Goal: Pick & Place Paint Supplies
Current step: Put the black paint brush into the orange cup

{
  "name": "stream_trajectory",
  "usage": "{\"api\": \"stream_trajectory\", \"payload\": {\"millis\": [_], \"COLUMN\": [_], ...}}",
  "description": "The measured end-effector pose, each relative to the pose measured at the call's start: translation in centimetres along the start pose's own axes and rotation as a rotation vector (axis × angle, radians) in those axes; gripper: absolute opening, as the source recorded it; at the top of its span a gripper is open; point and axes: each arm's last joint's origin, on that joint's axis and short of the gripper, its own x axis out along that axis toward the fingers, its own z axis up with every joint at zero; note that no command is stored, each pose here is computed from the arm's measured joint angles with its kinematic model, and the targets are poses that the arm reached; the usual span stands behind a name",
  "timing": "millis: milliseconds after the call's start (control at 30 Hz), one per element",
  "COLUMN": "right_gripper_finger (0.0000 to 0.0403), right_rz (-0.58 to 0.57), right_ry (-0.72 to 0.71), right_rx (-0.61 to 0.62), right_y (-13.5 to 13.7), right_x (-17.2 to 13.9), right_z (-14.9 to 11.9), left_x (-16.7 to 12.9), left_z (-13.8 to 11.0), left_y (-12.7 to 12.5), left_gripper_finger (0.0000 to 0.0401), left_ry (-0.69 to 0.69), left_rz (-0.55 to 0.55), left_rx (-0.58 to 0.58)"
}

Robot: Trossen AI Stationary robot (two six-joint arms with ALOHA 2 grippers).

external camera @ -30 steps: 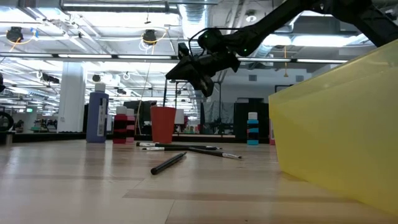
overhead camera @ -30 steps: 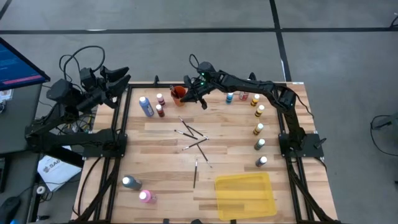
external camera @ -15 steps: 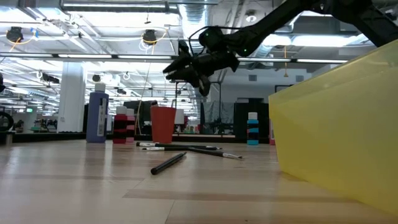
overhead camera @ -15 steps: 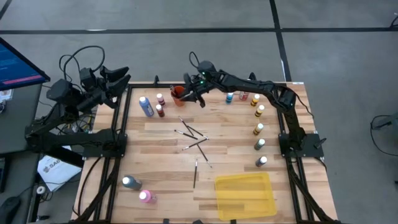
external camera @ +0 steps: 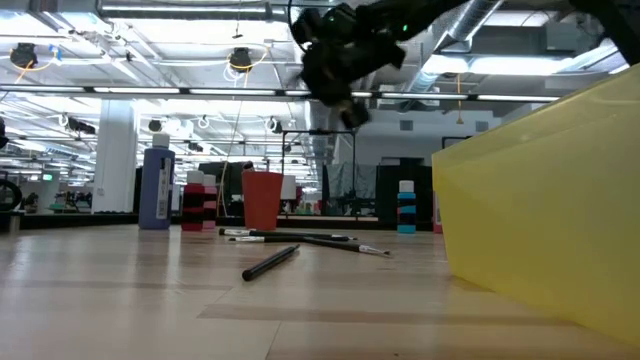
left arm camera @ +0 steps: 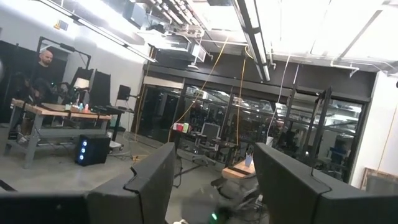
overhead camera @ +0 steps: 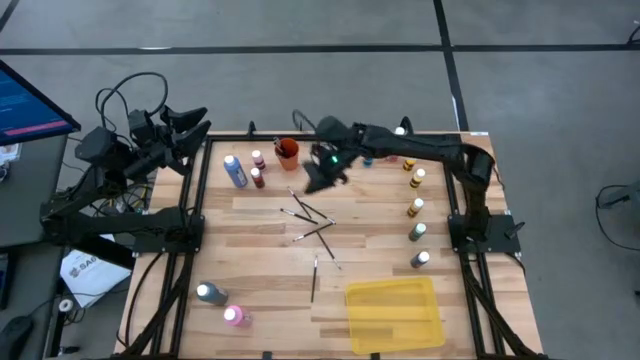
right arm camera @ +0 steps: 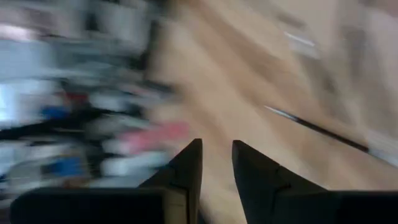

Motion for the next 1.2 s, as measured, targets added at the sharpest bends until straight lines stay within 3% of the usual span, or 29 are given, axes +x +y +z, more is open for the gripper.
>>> {"api": "stream_trajectory", "payload": {"millis": [167,300,467,700,1033,1200], "right_gripper_finger": [0.0072,0.0080,0.0116,0.0156,0.0150,0.0141], "right_rz": [-0.451,-0.592,-0.679,-0.683,-0.744,-0.763], "right_ry": [0.084,0.111,0.096,0.112,0.223,0.207], "right_rx": [-0.073,-0.140,-0.254,-0.331,-0.383,-0.419], "right_y": [-1.3,-1.2,-1.3,-2.7,-4.9,-4.9], "right_x": [0.8,2.1,4.4,7.5,10.1,10.4], "right_z": [-4.4,-6.1,-6.8,-5.9,-6.1,-6.0], "left_x": [0.0,0.2,0.5,0.8,0.3,0.2], "left_z": [0.0,-0.2,-0.3,-0.7,-0.3,-0.2], "left_y": [0.0,0.0,0.0,0.0,0.0,0.0], "left_gripper_finger": [0.0211,0.0211,0.0211,0.0211,0.0211,0.0211], "left_ry": [0.001,0.008,0.019,0.037,0.019,0.014], "left_rz": [0.000,0.002,0.004,0.007,0.004,0.003], "left_rx": [0.000,0.002,0.004,0.006,0.002,0.001]}}
